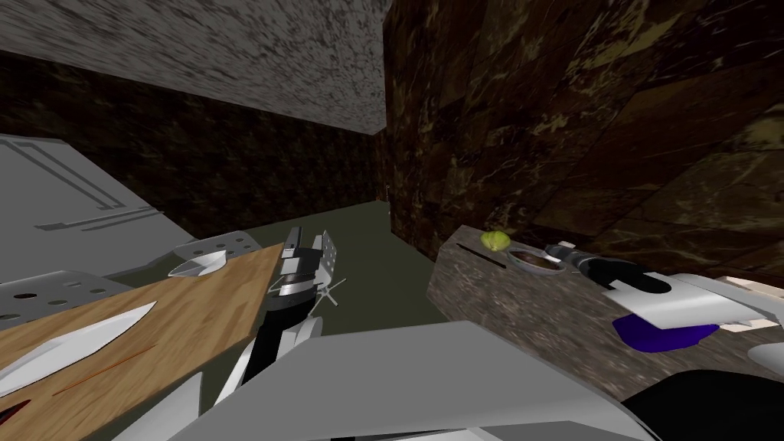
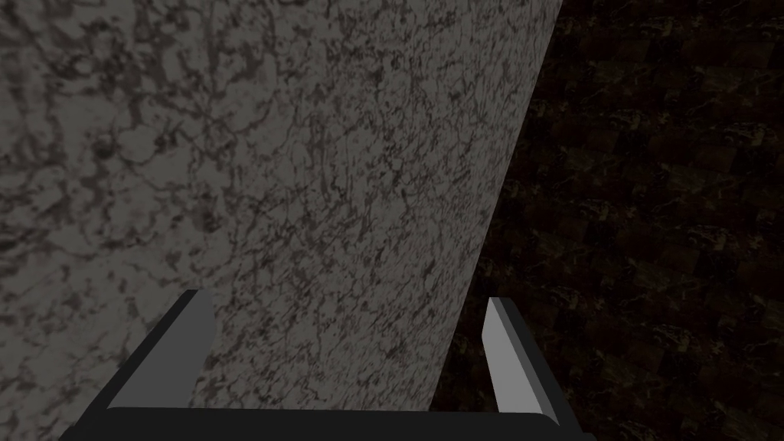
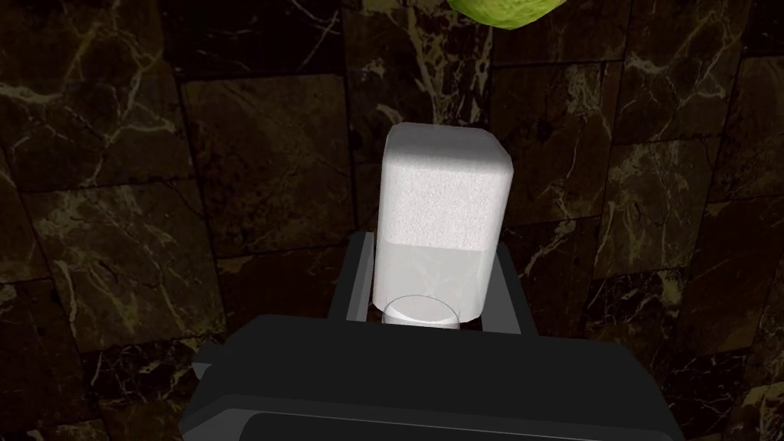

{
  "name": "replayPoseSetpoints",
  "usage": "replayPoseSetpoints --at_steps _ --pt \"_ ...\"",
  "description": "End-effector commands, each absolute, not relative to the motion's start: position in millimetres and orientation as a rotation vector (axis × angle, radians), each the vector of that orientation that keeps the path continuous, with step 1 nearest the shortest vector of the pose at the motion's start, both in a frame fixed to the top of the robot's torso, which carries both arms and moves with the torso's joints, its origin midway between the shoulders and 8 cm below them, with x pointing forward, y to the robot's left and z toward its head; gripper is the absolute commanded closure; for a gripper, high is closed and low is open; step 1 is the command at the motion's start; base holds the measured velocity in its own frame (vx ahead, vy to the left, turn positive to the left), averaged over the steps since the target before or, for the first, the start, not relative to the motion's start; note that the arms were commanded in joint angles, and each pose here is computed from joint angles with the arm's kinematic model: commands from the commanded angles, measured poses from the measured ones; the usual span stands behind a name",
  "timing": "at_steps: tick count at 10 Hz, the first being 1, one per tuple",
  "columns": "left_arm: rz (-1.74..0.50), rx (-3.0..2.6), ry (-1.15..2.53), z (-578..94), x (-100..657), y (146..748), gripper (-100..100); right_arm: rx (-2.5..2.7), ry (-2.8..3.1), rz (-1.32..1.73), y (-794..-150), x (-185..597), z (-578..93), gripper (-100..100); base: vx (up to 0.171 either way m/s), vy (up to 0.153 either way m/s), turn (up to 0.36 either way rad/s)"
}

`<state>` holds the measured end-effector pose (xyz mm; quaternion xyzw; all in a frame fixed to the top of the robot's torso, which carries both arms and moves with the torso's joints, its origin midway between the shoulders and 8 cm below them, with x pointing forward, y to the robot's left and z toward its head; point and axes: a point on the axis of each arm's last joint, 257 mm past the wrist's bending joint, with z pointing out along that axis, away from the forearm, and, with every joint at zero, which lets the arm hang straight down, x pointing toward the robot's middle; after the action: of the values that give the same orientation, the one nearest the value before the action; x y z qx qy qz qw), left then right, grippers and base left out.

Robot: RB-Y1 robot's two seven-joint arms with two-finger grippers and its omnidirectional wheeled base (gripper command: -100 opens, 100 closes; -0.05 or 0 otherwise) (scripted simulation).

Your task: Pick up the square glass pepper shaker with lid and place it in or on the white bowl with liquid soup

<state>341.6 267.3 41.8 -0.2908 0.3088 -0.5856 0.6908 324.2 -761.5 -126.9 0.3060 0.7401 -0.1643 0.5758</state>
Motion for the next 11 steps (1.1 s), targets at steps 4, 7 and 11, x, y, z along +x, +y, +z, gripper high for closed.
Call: replayPoseSetpoints --at_steps 4,7,11 --pt "-1.309 -0.65 0.69 42 342 267 0 0.548 1.913 -0.549 -755 313 -143 100 0.062 -0.131 0.027" --pt "-1.309 -0.65 0.69 42 342 267 0 0.451 2.007 -0.639 -754 303 -156 100 0.065 -0.142 0.032" --pt "-1.309 -0.65 0.69 42 342 267 0 0.437 2.02 -0.653 -754 301 -158 -100 0.019 -0.055 0.01"
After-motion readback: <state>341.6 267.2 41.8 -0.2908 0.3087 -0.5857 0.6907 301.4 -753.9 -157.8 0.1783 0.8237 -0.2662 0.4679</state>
